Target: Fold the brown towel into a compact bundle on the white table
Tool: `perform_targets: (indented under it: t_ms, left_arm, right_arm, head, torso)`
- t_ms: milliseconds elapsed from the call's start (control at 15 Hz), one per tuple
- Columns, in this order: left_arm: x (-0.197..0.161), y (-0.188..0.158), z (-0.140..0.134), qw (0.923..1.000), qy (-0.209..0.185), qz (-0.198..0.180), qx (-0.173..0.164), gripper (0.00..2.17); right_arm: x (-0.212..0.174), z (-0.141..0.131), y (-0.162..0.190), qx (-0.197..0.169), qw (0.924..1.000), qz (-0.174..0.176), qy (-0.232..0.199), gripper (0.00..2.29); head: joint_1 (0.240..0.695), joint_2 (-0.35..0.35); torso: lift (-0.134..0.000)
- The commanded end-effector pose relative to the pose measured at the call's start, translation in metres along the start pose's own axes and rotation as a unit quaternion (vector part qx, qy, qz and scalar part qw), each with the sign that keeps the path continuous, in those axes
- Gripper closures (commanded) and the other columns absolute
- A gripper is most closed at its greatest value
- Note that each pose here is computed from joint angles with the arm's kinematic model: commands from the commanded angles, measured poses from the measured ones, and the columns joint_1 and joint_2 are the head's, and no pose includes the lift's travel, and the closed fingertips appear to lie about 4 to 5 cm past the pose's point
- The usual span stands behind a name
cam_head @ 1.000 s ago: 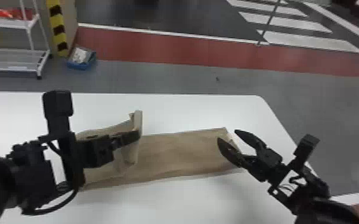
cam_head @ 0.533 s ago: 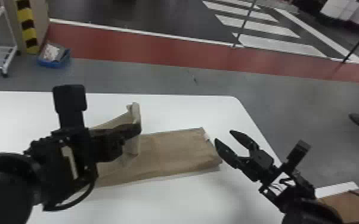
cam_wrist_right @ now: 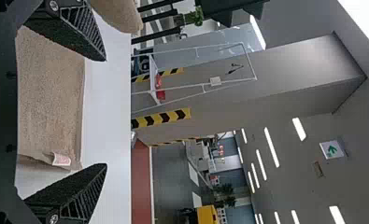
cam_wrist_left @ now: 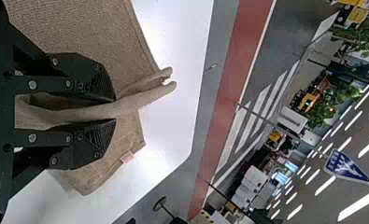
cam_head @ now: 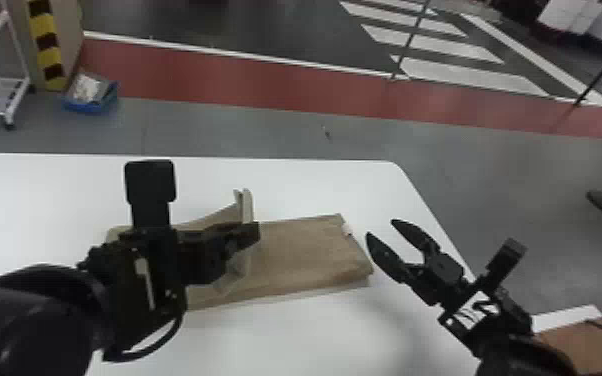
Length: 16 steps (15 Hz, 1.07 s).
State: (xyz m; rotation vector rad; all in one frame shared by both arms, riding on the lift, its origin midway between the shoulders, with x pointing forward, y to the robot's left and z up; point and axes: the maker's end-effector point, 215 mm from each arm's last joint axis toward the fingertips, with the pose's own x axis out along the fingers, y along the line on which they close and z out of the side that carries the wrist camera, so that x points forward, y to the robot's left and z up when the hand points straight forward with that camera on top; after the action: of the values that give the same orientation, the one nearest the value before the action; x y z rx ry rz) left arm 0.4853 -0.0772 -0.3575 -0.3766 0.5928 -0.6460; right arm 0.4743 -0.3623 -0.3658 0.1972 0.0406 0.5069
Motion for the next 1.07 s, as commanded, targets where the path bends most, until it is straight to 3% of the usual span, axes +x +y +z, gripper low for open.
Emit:
perform_targets:
  t_ms: [0, 333, 533, 667, 733, 800, 1000]
  left_arm:
    - [0.005, -0.002, -0.007, 0.9999, 0.009, -0.007, -0.004, 0.0]
    - [-0.007, 0.016, -0.017, 0.9997, 0.015, -0.004, -0.02, 0.04]
    - [-0.041, 0.067, -0.015, 0.9991, 0.004, 0.041, -0.008, 0.04]
    - [-0.067, 0.105, -0.015, 0.9967, -0.002, 0.08, 0.01, 0.05]
    - [-0.082, 0.127, -0.017, 0.9944, -0.005, 0.104, 0.019, 0.06]
    - [-0.094, 0.145, -0.019, 0.9916, -0.007, 0.126, 0.028, 0.08]
    - [-0.124, 0.185, -0.012, 0.9816, -0.038, 0.179, 0.055, 0.08]
  right_arm:
    - [0.004, -0.002, 0.004, 0.001, 1.0, 0.002, 0.003, 0.07]
    - [0.016, -0.011, 0.01, 0.012, 0.9997, -0.008, 0.017, 0.1]
    - [0.04, -0.011, 0.034, 0.013, 0.9987, -0.032, 0.039, 0.32]
    - [0.057, -0.024, 0.063, 0.025, 0.995, -0.042, 0.087, 0.37]
    - [0.06, -0.038, 0.075, 0.047, 0.9891, -0.049, 0.13, 0.48]
    - [0.061, -0.051, 0.081, 0.055, 0.9809, -0.071, 0.172, 0.48]
    - [0.056, -0.096, 0.102, 0.048, 0.9495, -0.118, 0.287, 0.48]
  head:
    - [0.695, -0.35]
    - [0.695, -0.35]
    - [0.695, -0.35]
    - [0.695, -0.35]
    - [0.695, -0.35]
    - [0.695, -0.296]
    - [0.695, -0.205]
  torso:
    - [-0.124]
    - [-0.124]
    - [-0.124]
    - [-0.124]
    - [-0.124]
    - [-0.124]
    - [-0.124]
